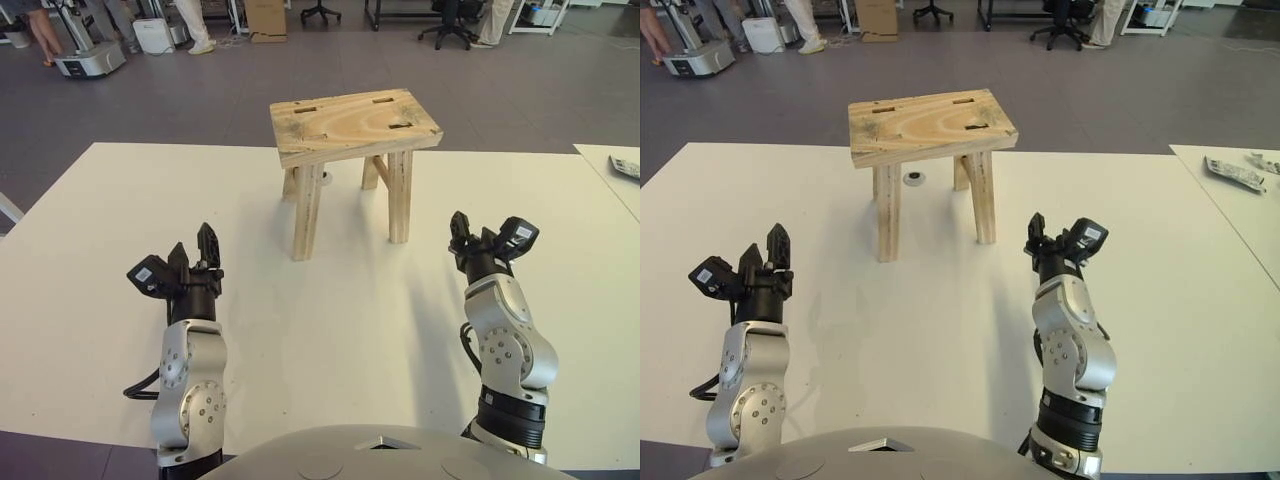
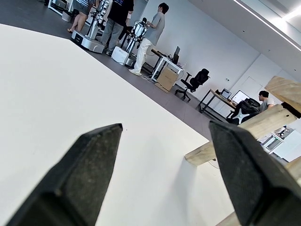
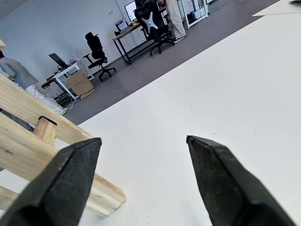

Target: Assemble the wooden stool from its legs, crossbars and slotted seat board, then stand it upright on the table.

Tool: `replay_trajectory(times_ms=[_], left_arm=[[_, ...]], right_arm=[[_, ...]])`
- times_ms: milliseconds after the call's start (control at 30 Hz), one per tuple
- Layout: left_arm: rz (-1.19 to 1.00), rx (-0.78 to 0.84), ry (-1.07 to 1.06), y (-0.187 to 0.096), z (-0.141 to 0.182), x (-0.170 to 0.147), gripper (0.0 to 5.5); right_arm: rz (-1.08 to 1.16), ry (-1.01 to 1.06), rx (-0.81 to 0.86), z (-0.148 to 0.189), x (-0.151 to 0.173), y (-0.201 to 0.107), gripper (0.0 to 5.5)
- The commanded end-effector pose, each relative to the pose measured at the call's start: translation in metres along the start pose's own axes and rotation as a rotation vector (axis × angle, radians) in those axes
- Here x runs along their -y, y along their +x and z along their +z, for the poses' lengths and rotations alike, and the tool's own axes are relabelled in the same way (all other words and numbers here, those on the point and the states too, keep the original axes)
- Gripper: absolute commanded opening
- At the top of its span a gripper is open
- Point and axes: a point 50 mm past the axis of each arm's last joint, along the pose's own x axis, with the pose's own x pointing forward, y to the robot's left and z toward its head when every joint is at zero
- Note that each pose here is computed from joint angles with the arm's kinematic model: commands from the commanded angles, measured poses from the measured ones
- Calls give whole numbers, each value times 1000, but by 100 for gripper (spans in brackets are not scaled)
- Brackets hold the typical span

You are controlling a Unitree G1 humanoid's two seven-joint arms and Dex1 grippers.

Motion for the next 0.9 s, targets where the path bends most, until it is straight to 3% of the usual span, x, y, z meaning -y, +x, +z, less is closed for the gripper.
replay_trajectory(times_ms=[33, 400, 900], left_arm=[[-35, -2, 8, 9, 4, 0, 338], [-149, -9, 22, 19, 6, 9, 338], [-195, -34, -9, 33, -8, 13, 338]], right_arm=[[24, 143, -20, -19, -24, -16, 339], [37, 169, -3, -30, -35, -22, 339], [118, 60, 80, -24, -44, -4, 339]])
